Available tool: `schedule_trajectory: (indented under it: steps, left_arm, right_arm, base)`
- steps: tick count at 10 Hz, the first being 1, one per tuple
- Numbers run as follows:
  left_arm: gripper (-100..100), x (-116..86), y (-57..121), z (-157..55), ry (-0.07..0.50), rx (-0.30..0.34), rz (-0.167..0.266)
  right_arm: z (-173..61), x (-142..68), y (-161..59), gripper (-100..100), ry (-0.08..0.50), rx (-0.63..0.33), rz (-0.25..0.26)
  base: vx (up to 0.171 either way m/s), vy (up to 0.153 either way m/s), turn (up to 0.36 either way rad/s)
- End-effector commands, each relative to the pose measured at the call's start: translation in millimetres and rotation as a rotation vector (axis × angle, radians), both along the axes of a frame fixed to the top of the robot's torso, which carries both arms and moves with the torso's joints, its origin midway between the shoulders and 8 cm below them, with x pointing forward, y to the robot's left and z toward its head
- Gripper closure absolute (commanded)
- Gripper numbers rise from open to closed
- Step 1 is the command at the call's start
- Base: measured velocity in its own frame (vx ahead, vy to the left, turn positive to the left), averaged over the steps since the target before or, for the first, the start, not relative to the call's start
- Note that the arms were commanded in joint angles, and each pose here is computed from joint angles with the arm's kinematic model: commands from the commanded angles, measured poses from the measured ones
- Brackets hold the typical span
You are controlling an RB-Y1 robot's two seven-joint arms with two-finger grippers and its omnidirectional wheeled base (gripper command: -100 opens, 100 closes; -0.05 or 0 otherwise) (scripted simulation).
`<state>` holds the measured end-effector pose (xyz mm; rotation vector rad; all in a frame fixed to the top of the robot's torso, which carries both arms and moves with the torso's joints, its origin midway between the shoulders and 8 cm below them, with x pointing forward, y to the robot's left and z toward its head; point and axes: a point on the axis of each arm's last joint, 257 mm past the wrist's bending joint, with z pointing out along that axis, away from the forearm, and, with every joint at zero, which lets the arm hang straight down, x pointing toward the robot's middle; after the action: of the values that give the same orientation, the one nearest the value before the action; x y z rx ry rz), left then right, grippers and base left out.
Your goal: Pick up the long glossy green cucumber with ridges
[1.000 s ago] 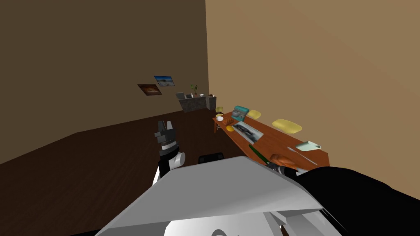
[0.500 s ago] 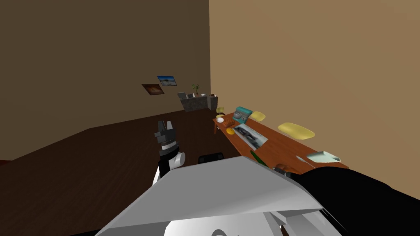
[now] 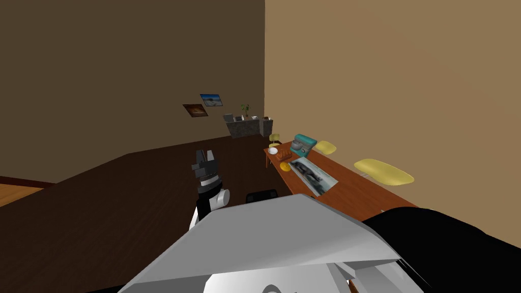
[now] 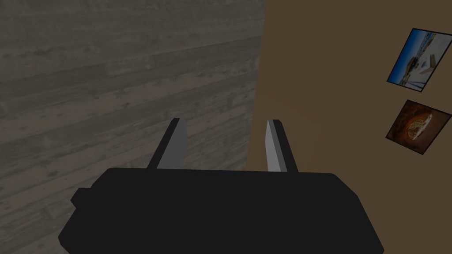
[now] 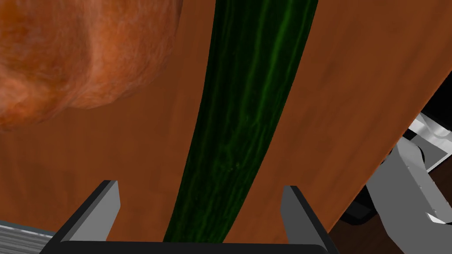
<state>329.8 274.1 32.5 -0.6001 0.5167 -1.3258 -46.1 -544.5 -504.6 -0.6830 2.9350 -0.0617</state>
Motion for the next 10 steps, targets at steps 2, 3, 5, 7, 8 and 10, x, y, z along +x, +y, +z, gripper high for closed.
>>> schedule_trajectory:
  steps: [2, 3, 5, 7, 8, 10]
  left_arm:
    - [0, 0, 0.0, 0, 0.000, 0.000, 0.000]
    - [0, 0, 0.0, 0, 0.000, 0.000, 0.000]
    - [0, 0, 0.0, 0, 0.000, 0.000, 0.000]
    - [0, 0, 0.0, 0, 0.000, 0.000, 0.000]
    - [0, 0, 0.0, 0, 0.000, 0.000, 0.000]
    - [0, 0, 0.0, 0, 0.000, 0.000, 0.000]
  right_arm:
    - [-1, -1, 2, 0, 0.001, 0.003, 0.006]
    - [-8, -3, 6, -100, -0.001, 0.002, -0.003]
    - [-19, -5, 13, -100, -0.002, 0.003, -0.014]
    - [-21, -6, 14, -100, -0.002, 0.003, -0.016]
    - [-22, -6, 15, 100, -0.002, 0.003, -0.016]
    - [-22, -8, 17, 100, -0.002, 0.010, -0.020]
  base:
    - [0.013, -0.038, 0.014]
    - [-0.005, -0.022, 0.049]
    - [-0.011, -0.035, 0.072]
    - [-0.012, -0.023, 0.030]
    - [0.000, 0.000, 0.000]
    - [-0.001, 0.002, -0.005]
